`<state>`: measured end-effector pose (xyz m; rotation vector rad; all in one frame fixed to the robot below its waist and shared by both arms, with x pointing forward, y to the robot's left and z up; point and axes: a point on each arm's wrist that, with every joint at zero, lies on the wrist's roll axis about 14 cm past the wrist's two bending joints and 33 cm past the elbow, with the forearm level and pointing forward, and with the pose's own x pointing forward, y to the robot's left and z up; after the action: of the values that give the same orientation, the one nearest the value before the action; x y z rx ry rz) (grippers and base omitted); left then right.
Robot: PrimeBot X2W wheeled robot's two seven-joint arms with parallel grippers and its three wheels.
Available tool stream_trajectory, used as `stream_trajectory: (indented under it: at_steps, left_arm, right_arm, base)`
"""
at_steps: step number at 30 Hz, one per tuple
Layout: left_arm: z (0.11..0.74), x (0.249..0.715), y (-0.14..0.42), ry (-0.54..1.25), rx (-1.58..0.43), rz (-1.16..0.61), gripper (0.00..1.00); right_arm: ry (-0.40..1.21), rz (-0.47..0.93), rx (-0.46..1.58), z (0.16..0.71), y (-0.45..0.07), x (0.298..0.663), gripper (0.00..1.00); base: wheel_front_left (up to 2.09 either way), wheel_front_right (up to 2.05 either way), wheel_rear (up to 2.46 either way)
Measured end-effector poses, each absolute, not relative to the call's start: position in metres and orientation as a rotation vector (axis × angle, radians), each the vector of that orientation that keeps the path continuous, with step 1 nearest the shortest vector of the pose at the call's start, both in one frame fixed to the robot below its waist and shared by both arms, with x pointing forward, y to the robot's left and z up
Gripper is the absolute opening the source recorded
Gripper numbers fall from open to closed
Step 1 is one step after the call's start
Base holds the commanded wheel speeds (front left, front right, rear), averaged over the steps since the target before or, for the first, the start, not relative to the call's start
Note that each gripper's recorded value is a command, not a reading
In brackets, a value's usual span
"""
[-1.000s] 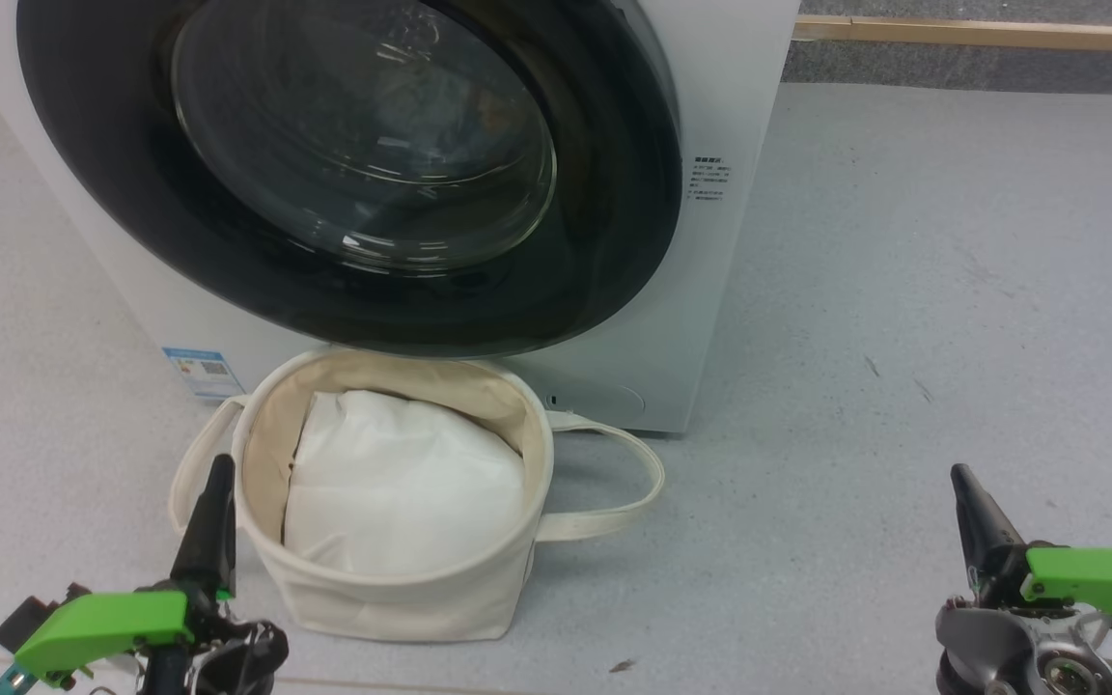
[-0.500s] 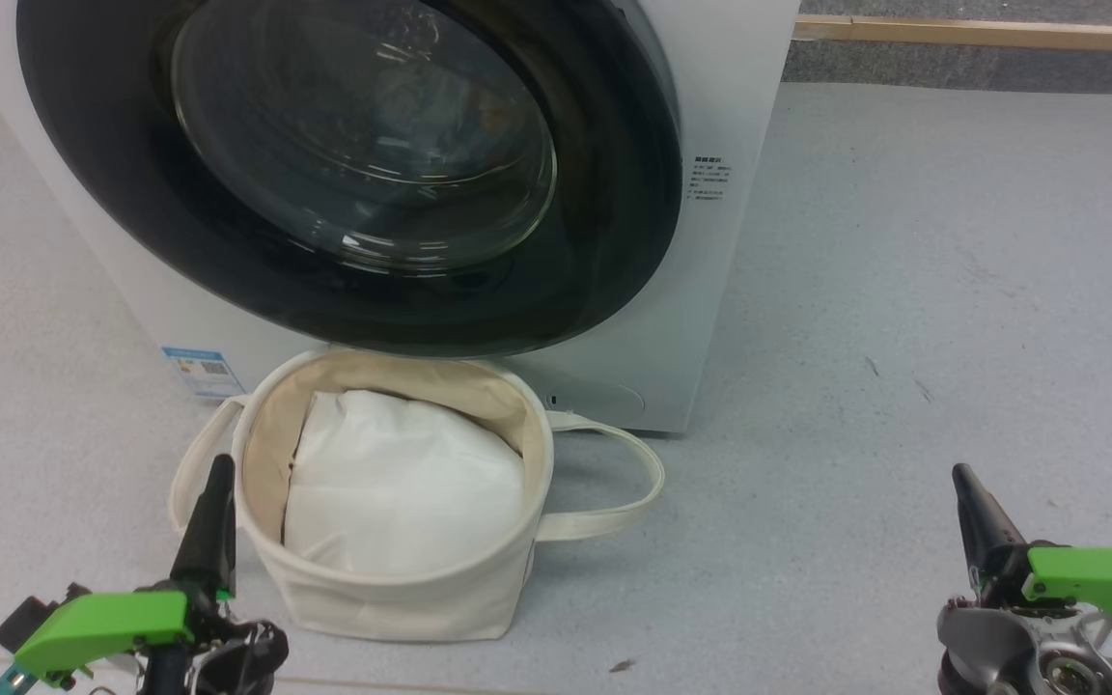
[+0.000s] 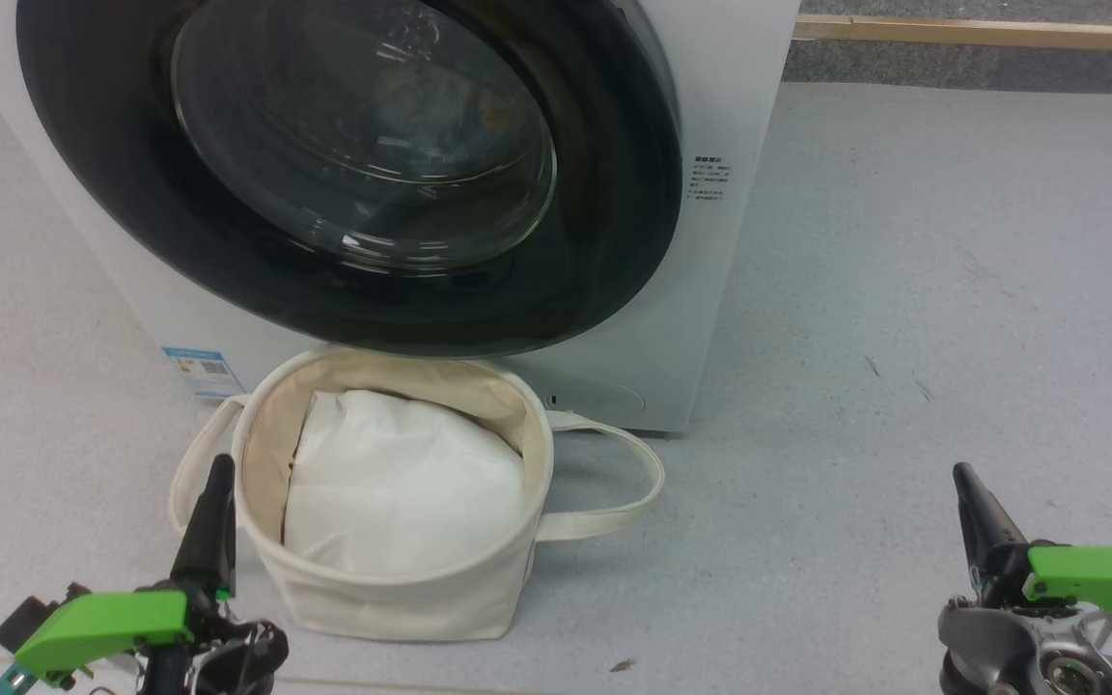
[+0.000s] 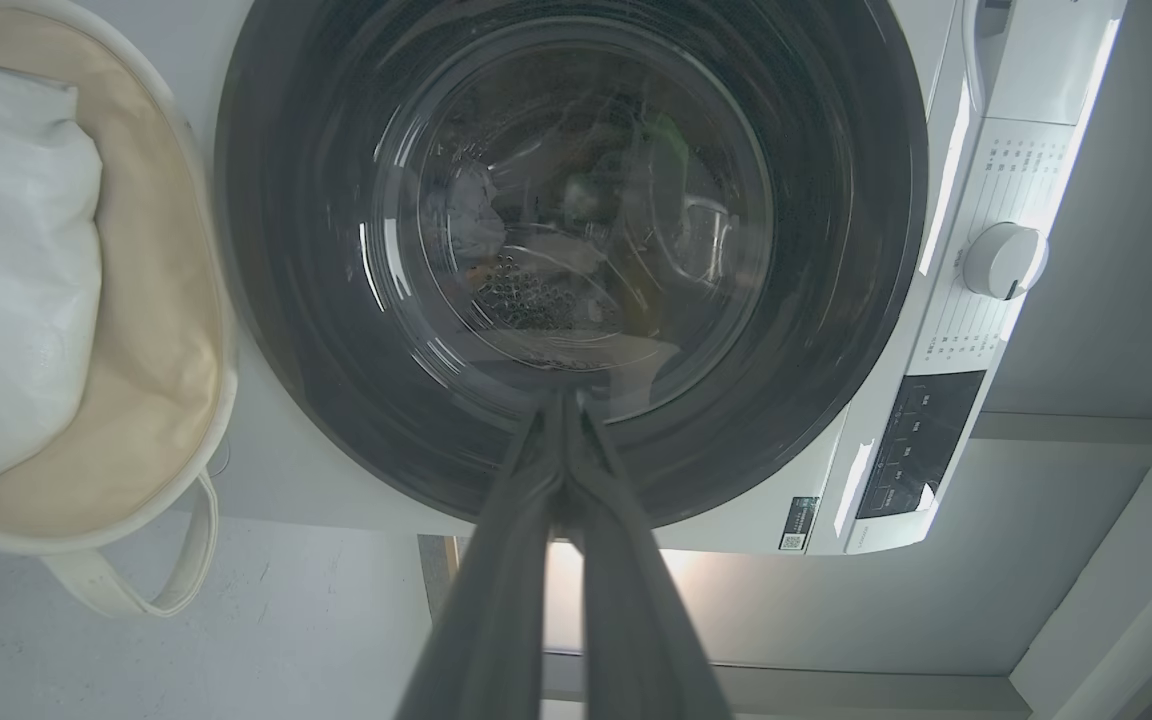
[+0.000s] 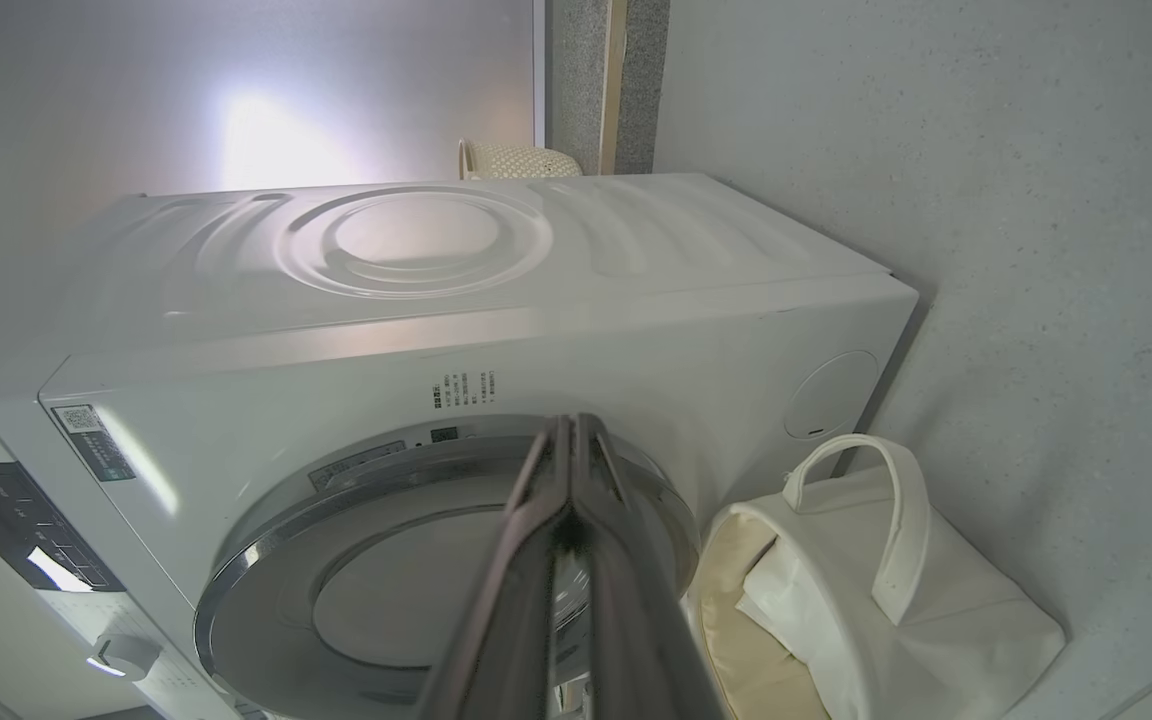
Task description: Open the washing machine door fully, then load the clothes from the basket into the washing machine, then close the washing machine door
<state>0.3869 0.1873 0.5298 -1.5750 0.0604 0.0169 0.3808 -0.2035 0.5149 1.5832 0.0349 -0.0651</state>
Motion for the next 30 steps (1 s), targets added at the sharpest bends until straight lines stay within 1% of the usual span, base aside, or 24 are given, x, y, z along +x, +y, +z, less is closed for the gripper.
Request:
stream_trajectory:
  at_steps: [30]
  left_arm:
    - [0.5249, 0.3838, 0.1879, 0.070, -1.575, 0.029, 0.00]
  right_arm:
    - [0.042, -0.066, 1.586, 0.5155, -0.2012, 0.3799, 0.00]
  base:
    - [0.00, 0.00, 0.00]
